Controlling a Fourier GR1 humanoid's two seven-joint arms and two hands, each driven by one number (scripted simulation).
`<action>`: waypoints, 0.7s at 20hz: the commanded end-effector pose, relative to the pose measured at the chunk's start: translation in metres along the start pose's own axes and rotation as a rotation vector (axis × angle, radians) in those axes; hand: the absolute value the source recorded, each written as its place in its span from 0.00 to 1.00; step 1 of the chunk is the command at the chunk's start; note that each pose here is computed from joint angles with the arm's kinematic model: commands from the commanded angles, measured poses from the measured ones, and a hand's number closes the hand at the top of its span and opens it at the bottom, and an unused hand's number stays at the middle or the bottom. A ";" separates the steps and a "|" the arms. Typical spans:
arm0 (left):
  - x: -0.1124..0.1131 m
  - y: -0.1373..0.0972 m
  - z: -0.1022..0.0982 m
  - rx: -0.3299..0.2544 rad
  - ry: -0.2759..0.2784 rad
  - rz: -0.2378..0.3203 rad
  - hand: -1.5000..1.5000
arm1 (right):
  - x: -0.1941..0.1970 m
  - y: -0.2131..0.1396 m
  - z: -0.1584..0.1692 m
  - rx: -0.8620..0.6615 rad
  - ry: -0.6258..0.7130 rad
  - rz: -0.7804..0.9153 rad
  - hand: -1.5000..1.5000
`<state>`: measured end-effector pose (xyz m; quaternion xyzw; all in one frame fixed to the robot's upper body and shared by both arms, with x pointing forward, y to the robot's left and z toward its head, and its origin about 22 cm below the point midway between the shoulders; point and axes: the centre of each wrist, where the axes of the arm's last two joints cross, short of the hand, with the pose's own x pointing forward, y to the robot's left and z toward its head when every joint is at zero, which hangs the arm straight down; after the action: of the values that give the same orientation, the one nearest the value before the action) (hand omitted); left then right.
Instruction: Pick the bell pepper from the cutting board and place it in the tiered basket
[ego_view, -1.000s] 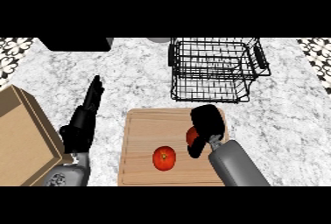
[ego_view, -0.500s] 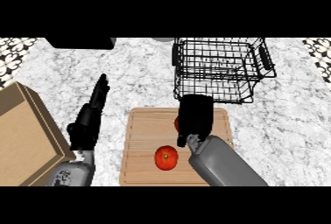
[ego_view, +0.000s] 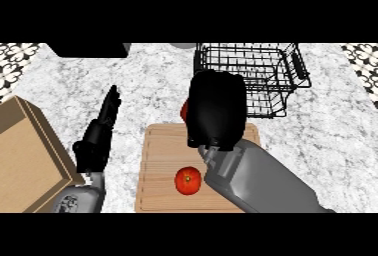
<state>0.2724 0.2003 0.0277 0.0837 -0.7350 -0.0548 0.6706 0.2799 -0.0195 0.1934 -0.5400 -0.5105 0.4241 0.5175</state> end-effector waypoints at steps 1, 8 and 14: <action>0.001 0.016 -0.003 0.014 0.011 -0.015 0.50 | 0.009 -0.057 -0.007 -0.022 0.216 0.040 1.00; 0.004 -0.001 -0.007 0.003 -0.002 -0.002 0.50 | -0.003 -0.098 -0.015 -0.007 0.211 -0.184 1.00; 0.011 0.000 0.001 -0.004 0.002 0.017 0.50 | 0.006 -0.104 -0.047 -0.010 0.246 -0.160 1.00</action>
<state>0.2759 0.1947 0.0366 0.0790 -0.7353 -0.0523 0.6711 0.3071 -0.0313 0.2915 -0.5105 -0.5583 0.3405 0.5583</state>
